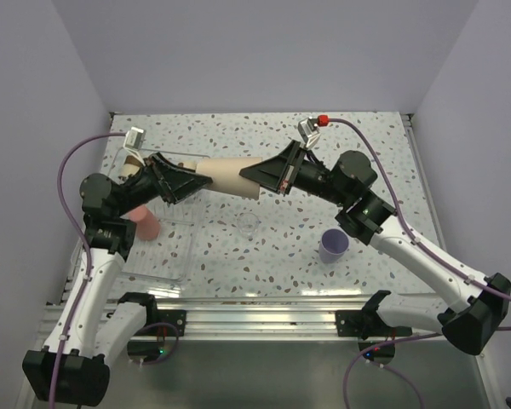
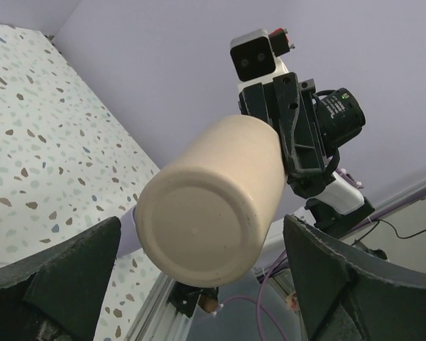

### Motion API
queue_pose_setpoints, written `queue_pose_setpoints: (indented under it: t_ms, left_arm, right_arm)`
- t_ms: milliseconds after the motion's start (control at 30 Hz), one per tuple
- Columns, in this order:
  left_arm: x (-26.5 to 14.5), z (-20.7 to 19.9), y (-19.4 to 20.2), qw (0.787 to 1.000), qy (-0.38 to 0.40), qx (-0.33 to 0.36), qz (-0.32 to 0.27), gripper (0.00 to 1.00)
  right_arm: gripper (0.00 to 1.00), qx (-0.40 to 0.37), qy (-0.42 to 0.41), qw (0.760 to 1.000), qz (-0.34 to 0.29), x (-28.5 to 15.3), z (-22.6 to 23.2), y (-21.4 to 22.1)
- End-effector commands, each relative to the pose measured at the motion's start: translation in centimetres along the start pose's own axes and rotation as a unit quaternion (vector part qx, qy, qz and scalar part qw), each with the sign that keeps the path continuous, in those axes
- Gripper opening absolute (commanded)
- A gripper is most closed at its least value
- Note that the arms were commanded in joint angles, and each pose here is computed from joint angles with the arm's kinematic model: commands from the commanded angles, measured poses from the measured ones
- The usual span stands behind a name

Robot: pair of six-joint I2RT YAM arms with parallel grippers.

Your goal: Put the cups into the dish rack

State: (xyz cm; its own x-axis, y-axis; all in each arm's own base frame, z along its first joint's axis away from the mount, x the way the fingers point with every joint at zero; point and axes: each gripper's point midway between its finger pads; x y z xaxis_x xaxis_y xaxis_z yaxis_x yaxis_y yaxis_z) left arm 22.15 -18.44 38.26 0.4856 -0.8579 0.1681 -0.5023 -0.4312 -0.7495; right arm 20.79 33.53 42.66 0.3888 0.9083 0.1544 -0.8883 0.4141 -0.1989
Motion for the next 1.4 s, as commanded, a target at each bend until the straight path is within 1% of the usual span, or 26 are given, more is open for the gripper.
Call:
queue_pose_setpoints:
  t_ms: [0, 67, 100, 167, 200, 267, 300, 367, 400, 500, 567, 600, 633, 667, 767, 900, 933, 967, 1033, 1067, 1133, 1200, 1233, 1300, 1333, 1367]
  left_arm:
    - [0.3, -2.2, -0.8, 0.999, 0.038, 0.025, 0.0, 0.97]
    - [0.4, -2.4, -0.6, 0.999, 0.043, 0.025, 0.004, 0.94]
    - [0.4, -2.5, -0.7, 0.999, 0.044, 0.026, 0.003, 0.89]
    - [0.5, -2.5, -0.6, 0.999, 0.046, 0.025, 0.005, 0.84]
    - [0.5, -2.6, -0.6, 0.999, 0.046, 0.027, 0.005, 0.77]
    - [0.5, -2.7, -0.9, 0.998, 0.046, 0.033, 0.001, 0.67]
    - [0.5, -2.6, -0.8, 0.999, 0.041, 0.028, 0.003, 0.57]
    - [0.6, -2.8, -1.3, 0.998, 0.036, 0.042, -0.001, 0.47]
    - [0.6, -2.6, -1.3, 0.999, 0.029, 0.037, 0.001, 0.37]
    - [0.7, -2.4, -1.5, 0.999, 0.019, 0.042, 0.001, 0.19]
    - [0.6, -2.5, -1.6, 0.999, 0.019, 0.044, -0.001, 0.2]
    - [0.6, -2.5, -1.6, 0.999, 0.018, 0.044, -0.001, 0.3]
    - [0.6, -2.6, -1.6, 0.999, 0.017, 0.044, -0.003, 0.36]
    - [0.6, -2.4, -1.6, 0.999, 0.015, 0.043, -0.005, 0.46]
    - [0.5, -2.5, -1.7, 0.999, 0.015, 0.045, -0.007, 0.54]
    - [0.6, -2.5, -1.8, 0.999, 0.015, 0.044, -0.01, 0.59]
    - [0.6, -2.6, -1.8, 0.999, 0.016, 0.043, -0.011, 0.62]
    - [0.6, -2.8, -1.9, 0.999, 0.019, 0.046, -0.013, 0.69]
    - [0.6, -2.9, -2.0, 0.999, 0.02, 0.044, -0.015, 0.77]
    - [0.6, -2.9, -2.2, 0.999, 0.021, 0.047, -0.017, 0.83]
    - [0.6, -2.9, -2.2, 0.999, 0.021, 0.045, -0.017, 0.87]
    - [0.7, -3.1, -2.4, 0.998, 0.023, 0.049, -0.021, 0.89]
    - [0.7, -3.0, -2.5, 0.998, 0.022, 0.049, -0.021, 0.88]
    - [0.8, -2.9, -2.4, 0.998, 0.022, 0.047, -0.021, 0.81]
    - [0.8, -2.9, -2.5, 0.998, 0.021, 0.047, -0.022, 0.73]
    - [0.8, -2.9, -2.5, 0.998, 0.021, 0.047, -0.022, 0.68]
  right_arm:
    - [0.0, -0.011, -0.04, 0.999, -0.017, 0.3, 1.9, -0.5]
    - [0.0, -0.011, -0.043, 0.999, -0.017, 0.5, 2.0, -0.5]
    - [0.0, -0.011, -0.04, 0.999, -0.017, 0.6, 1.6, -0.6]
    - [0.0, -0.01, -0.037, 0.999, -0.015, 0.9, 1.3, -0.6]
    - [0.0, -0.008, -0.036, 0.999, -0.013, 0.9, 1.1, -0.6]
    - [0.0, -0.005, -0.032, 0.999, -0.009, 1.1, 0.6, -0.4]
    - [0.0, -0.003, -0.03, 1.0, -0.008, 1.2, 0.4, -0.4]
    - [0.0, -0.002, -0.024, 1.0, -0.007, 1.2, 0.0, -0.3]
    - [0.0, -0.001, -0.023, 1.0, -0.007, 1.2, -0.1, -0.3]
    - [0.0, -0.001, -0.013, 1.0, -0.002, 1.2, -0.8, -0.1]
    - [0.0, -0.001, -0.009, 1.0, 0.003, 1.2, -1.2, 0.1]
    - [0.0, 0.0, -0.008, 1.0, 0.004, 1.2, -1.3, 0.1]
    - [0.0, 0.002, -0.007, 1.0, 0.005, 1.2, -1.4, 0.1]
    - [0.0, 0.001, -0.009, 1.0, 0.006, 1.2, -1.4, 0.2]
    - [0.0, 0.0, -0.008, 1.0, 0.006, 1.2, -1.4, 0.2]
    - [0.0, -0.002, -0.007, 1.0, 0.009, 1.2, -1.3, 0.2]
    - [0.0, -0.003, -0.005, 1.0, 0.01, 1.3, -1.3, 0.3]
    - [0.0, -0.002, -0.004, 1.0, 0.013, 1.3, -1.4, 0.3]
    - [0.0, -0.005, -0.003, 1.0, 0.015, 1.3, -1.5, 0.4]
    - [0.0, -0.005, -0.003, 1.0, 0.015, 1.4, -1.5, 0.4]
    - [0.0, -0.006, -0.002, 1.0, 0.018, 1.4, -1.4, 0.4]
    - [0.0, -0.009, -0.004, 1.0, 0.021, 1.4, -1.2, 0.5]
    - [0.0, -0.009, -0.003, 1.0, 0.021, 1.4, -1.3, 0.5]
    - [0.0, -0.01, -0.002, 1.0, 0.021, 1.5, -1.3, 0.5]
    - [0.0, -0.01, 0.0, 1.0, 0.023, 1.5, -1.4, 0.5]
    - [0.0, -0.011, 0.0, 1.0, 0.024, 1.6, -1.4, 0.5]
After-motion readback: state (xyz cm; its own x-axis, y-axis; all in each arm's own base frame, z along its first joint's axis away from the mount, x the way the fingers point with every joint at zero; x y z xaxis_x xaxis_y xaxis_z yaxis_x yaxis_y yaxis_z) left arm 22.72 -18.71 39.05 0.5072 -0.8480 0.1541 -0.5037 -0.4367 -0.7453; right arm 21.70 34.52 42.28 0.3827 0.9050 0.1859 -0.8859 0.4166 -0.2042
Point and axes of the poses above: each gripper's point midway between its finger pads, its own x axis out along the fingers, its own z axis along the line the jaws close on, y = z × x, and after that the axes turned 9 degrees about x, right-handed
